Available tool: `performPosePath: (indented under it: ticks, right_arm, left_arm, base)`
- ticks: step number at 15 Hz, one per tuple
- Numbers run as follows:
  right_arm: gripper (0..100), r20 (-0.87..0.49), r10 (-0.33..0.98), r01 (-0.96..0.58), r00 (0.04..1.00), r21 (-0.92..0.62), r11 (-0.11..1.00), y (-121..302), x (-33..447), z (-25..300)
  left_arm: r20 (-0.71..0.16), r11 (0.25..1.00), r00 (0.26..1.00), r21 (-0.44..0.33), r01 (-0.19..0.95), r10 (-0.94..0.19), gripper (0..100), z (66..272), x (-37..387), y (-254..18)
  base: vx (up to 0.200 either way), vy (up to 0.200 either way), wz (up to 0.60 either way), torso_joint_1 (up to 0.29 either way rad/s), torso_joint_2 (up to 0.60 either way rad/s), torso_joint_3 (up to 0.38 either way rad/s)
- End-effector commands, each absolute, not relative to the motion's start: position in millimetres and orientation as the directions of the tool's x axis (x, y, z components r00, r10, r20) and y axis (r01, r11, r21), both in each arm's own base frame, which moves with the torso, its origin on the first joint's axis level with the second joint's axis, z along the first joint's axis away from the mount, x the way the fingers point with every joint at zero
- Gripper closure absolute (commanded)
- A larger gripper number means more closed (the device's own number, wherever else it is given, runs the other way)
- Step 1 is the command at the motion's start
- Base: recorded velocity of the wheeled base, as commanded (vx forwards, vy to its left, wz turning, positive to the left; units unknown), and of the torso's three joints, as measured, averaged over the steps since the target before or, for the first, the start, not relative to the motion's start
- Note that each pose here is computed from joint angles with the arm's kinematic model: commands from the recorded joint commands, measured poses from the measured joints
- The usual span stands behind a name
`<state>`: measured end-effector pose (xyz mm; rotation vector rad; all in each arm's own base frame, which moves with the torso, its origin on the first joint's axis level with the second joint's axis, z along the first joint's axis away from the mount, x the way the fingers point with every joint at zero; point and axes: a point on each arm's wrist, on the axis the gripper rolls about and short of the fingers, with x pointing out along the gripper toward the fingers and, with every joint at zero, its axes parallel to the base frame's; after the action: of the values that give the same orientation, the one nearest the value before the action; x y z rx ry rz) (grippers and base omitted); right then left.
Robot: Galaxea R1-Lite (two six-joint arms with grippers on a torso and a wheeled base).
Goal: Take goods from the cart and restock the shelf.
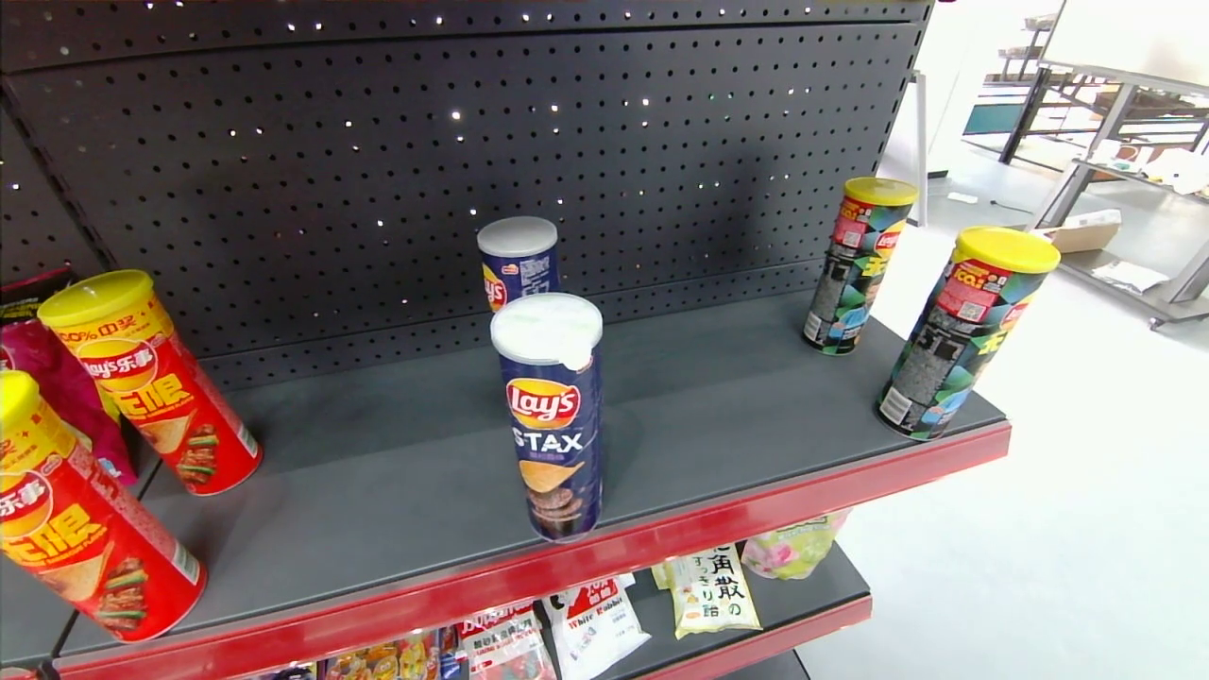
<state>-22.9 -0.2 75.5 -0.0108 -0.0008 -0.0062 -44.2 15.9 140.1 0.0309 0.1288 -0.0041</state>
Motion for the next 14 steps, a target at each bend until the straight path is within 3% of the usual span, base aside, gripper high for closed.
performPosePath:
  ticks: [1,2,10,14]
  right_arm:
    - [0,0.0,-0.008,0.008,1.0,-0.011,1.0,0,-23,75]
    - [0,0.0,-0.008,0.008,1.0,-0.011,1.0,0,-23,75]
    - [0,0.0,-0.006,0.006,1.0,-0.006,1.0,0,-23,75]
    - [0,0.0,-0.005,0.005,1.0,-0.003,1.0,0,-23,75]
  left_arm:
    - [-0.115,1.0,0.993,0.028,0.008,-0.005,0,135,-46,16]
    - [-0.116,1.0,0.993,0.029,0.008,-0.005,0,135,-46,16]
    - [-0.109,0.999,0.994,0.031,0.014,-0.011,0,129,-40,15]
    - [-0.128,0.999,0.992,0.034,0.015,-0.01,0,122,-38,14]
  base:
    - [0.0,0.0,0.0,0.0,0.0,0.0]
    - [0.0,0.0,0.0,0.0,0.0,0.0]
    - [0.0,0.0,0.6,0.003,0.0,0.001]
    - [0.0,0.0,0.0,0.0,0.0,0.0]
